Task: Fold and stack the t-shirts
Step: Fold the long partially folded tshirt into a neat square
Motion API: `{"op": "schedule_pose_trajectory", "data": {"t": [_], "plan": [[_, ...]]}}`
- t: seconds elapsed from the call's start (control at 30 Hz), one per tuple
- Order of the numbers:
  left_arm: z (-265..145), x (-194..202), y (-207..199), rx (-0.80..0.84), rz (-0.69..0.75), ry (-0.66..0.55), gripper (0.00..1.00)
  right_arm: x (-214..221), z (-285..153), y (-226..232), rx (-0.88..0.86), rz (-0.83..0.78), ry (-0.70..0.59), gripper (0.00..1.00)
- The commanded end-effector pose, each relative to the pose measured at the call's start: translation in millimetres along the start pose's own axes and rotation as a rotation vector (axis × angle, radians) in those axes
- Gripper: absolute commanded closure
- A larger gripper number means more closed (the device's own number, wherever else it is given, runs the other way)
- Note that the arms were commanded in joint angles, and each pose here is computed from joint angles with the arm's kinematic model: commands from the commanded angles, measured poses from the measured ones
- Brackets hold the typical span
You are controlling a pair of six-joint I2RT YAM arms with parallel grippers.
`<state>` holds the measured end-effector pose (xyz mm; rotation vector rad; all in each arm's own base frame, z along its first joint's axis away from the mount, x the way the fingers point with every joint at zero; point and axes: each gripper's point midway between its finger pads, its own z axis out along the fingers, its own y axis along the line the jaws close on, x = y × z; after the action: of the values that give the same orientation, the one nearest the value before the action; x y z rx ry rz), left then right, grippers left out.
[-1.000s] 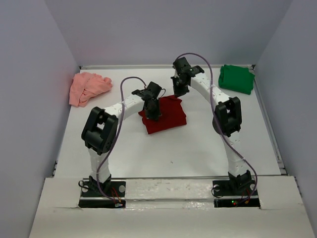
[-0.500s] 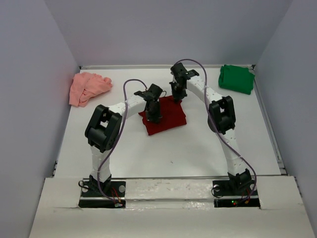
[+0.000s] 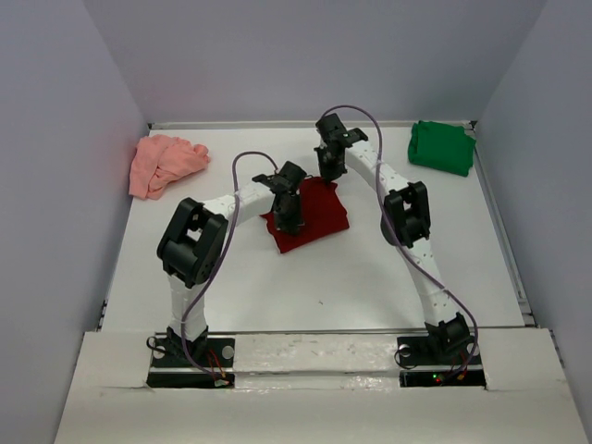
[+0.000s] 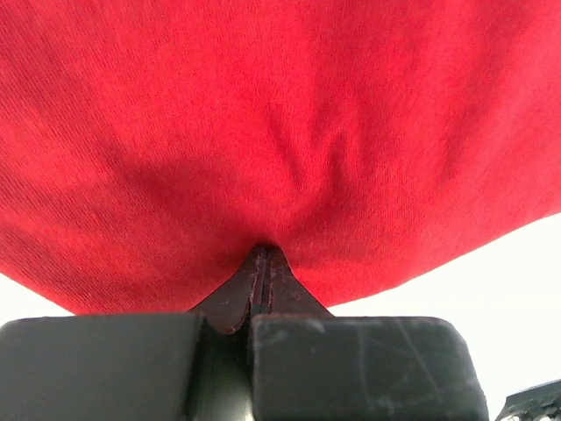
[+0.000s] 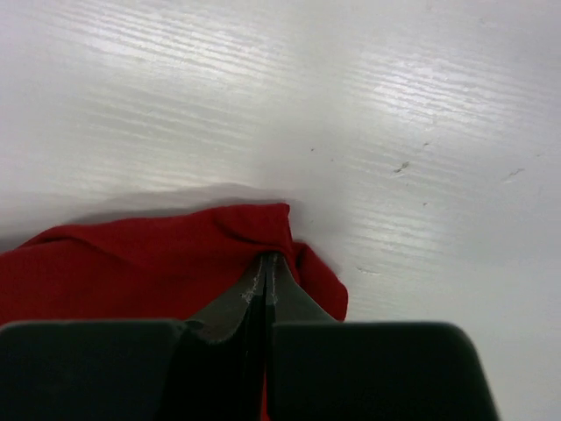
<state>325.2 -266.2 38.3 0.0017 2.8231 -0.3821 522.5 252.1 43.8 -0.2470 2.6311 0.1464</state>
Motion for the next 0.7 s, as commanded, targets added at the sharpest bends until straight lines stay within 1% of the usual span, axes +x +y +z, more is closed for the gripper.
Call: {"op": "schedule_pose_trajectory", "data": {"t": [0.0, 0.07, 0.23, 0.33, 0.47, 0.5, 0.6, 0.63, 0.67], "plan": [[-18.0, 8.0, -5.1, 0.021, 0.011, -0.01, 1.0, -19.3, 2.4, -36.0, 0.068, 0.034, -0.046, 1.0], [-19.1, 8.5, -5.8, 0.025, 0.014, -0.011, 1.0, -21.0, 4.6, -55.6, 0.089, 0.063, -0.044, 1.0], [-17.8, 9.2, -4.1, 0.016, 0.017, -0.008, 1.0, -28.3, -3.1, -79.4, 0.117, 0.073, -0.058, 1.0], [-15.2, 10.6, -2.7, 0.008, 0.019, -0.003, 1.0, -31.6, -9.6, -85.7, 0.125, 0.073, -0.067, 1.0], [-16.9, 7.7, -3.5, 0.009, 0.021, -0.015, 1.0, -42.7, -36.5, -85.8, 0.127, 0.084, -0.107, 1.0], [-18.9, 4.2, -2.3, -0.002, 0.02, -0.031, 1.0, -52.9, -59.7, -83.7, 0.116, 0.094, -0.146, 1.0], [-30.6, -5.5, -3.5, -0.019, 0.026, -0.069, 1.0, -43.8, -84.3, -78.1, 0.085, 0.13, -0.135, 1.0], [-37.9, -14.1, -6.0, -0.022, 0.031, -0.096, 1.0, -48.9, -112.3, -75.0, 0.064, 0.144, -0.17, 1.0], [-42.8, -18.2, -0.5, -0.062, 0.035, -0.113, 1.0, -26.9, -108.2, -65.1, 0.007, 0.161, -0.11, 1.0]]}}
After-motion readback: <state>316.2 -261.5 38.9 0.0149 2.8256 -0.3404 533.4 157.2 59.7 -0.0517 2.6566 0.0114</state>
